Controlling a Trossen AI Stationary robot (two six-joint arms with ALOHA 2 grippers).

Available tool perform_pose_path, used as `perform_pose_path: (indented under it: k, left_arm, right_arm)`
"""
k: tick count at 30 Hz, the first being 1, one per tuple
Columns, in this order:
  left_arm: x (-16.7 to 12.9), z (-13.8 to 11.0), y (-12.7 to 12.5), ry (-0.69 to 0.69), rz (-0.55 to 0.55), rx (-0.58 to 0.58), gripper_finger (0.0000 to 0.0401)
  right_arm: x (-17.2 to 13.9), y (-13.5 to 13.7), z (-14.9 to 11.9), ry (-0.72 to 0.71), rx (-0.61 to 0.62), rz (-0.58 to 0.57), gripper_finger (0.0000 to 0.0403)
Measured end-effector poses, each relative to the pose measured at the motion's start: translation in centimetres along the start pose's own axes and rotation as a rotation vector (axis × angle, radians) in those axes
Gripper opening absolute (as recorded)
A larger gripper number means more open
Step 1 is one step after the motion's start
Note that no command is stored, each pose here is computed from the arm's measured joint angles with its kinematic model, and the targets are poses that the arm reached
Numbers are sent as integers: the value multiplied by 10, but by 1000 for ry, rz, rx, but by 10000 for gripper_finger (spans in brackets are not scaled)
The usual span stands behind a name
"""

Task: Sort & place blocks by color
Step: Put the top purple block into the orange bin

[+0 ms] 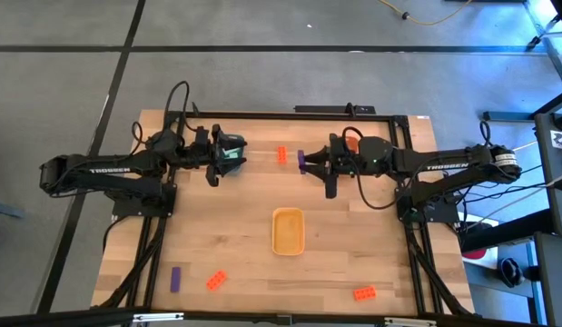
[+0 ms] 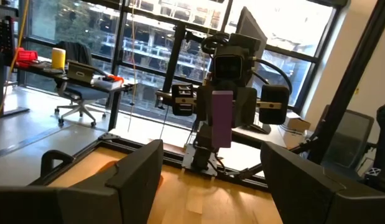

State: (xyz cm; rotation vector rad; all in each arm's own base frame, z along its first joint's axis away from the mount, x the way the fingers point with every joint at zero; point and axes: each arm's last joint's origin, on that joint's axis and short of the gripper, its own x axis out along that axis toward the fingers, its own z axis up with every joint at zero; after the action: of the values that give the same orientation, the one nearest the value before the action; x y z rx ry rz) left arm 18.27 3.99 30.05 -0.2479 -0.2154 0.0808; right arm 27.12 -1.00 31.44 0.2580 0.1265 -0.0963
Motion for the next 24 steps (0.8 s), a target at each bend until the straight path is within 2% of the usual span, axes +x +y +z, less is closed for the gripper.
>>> perform_pose_path:
  k: [7, 9, 11, 14, 19, 21, 24]
  left_arm:
    - [0, 0, 0, -2, 7, 5, 262]
    - [0, 0, 0, -3, 9, 6, 262]
    - [0, 0, 0, -3, 9, 6, 262]
    - [0, 0, 0, -3, 9, 3, 262]
    - [0, 0, 0, -3, 9, -42, 262]
    - [0, 0, 0, -3, 9, -69, 262]
    - [0, 0, 0, -3, 10, -79, 262]
  right_arm:
    - [0, 0, -1, 5, -3, -4, 105]
    - [0, -5, -2, 24, -3, -38, 105]
    - [0, -17, -4, 56, 19, -128, 105]
    - [-5, -49, -10, 140, 97, -342, 105]
    - [-29, -107, -28, 378, 253, -658, 105]
    - [-40, -127, -37, 485, 280, -785, 105]
    - [-50, -154, -56, 589, 341, -878, 105]
